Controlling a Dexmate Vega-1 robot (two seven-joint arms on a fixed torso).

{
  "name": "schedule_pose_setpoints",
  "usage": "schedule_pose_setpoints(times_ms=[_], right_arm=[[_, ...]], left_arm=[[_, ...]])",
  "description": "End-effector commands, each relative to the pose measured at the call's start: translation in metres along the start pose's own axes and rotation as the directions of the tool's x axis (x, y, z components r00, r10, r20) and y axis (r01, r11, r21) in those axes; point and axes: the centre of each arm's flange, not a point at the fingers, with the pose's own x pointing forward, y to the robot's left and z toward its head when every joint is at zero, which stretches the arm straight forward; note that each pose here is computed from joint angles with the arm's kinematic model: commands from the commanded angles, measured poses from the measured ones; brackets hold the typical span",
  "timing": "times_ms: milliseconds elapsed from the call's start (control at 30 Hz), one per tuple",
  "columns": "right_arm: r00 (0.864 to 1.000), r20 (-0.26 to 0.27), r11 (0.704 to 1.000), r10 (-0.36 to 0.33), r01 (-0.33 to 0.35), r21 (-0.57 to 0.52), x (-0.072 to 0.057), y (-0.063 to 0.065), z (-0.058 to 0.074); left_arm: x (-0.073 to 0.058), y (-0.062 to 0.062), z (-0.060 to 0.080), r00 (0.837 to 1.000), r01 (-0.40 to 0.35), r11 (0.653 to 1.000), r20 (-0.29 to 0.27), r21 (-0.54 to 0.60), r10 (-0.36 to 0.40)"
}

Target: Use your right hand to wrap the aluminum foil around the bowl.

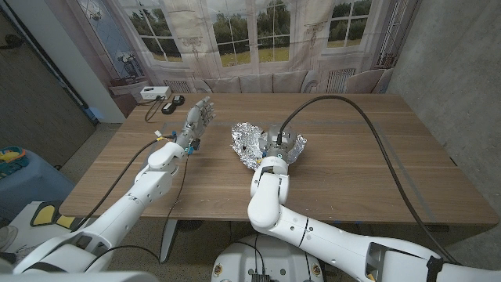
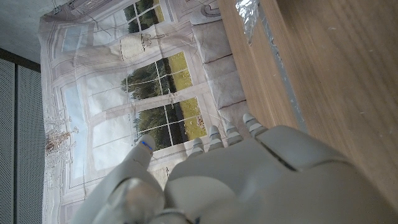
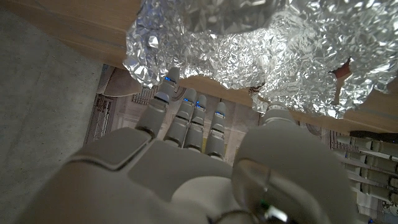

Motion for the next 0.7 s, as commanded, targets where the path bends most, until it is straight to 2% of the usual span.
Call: schedule_pose_setpoints(times_ms=[33, 133, 300, 400, 500, 700], right_arm=[[0.988, -0.069, 0.988, 0.136, -0.141, -0.07, 0.007, 0.009, 0.007], [0.98, -0.078, 0.978, 0.184, -0.19, -0.088, 0.01, 0.013, 0.012], [0.971, -0.097, 0.971, 0.217, -0.225, -0.082, 0.014, 0.021, 0.019], [0.951, -0.117, 0.947, 0.288, -0.3, -0.112, 0.022, 0.026, 0.025], [0.948, -0.119, 0.943, 0.296, -0.31, -0.123, 0.024, 0.029, 0.028], [0.953, -0.129, 0.944, 0.273, -0.291, -0.153, 0.026, 0.03, 0.03]], left_arm=[[0.002, 0.001, 0.001, 1.0, 0.001, 1.0, 0.006, 0.0, -0.001], [0.003, 0.001, 0.002, 1.0, 0.003, 1.0, 0.009, 0.002, -0.003], [0.003, 0.001, 0.004, 1.0, 0.003, 1.0, 0.014, 0.007, -0.003], [0.004, 0.001, 0.005, 1.0, 0.007, 1.0, 0.016, 0.009, -0.007], [0.004, 0.0, 0.005, 1.0, 0.011, 1.0, 0.016, 0.008, -0.011], [0.006, 0.0, 0.004, 1.0, 0.016, 1.0, 0.018, 0.003, -0.016]])
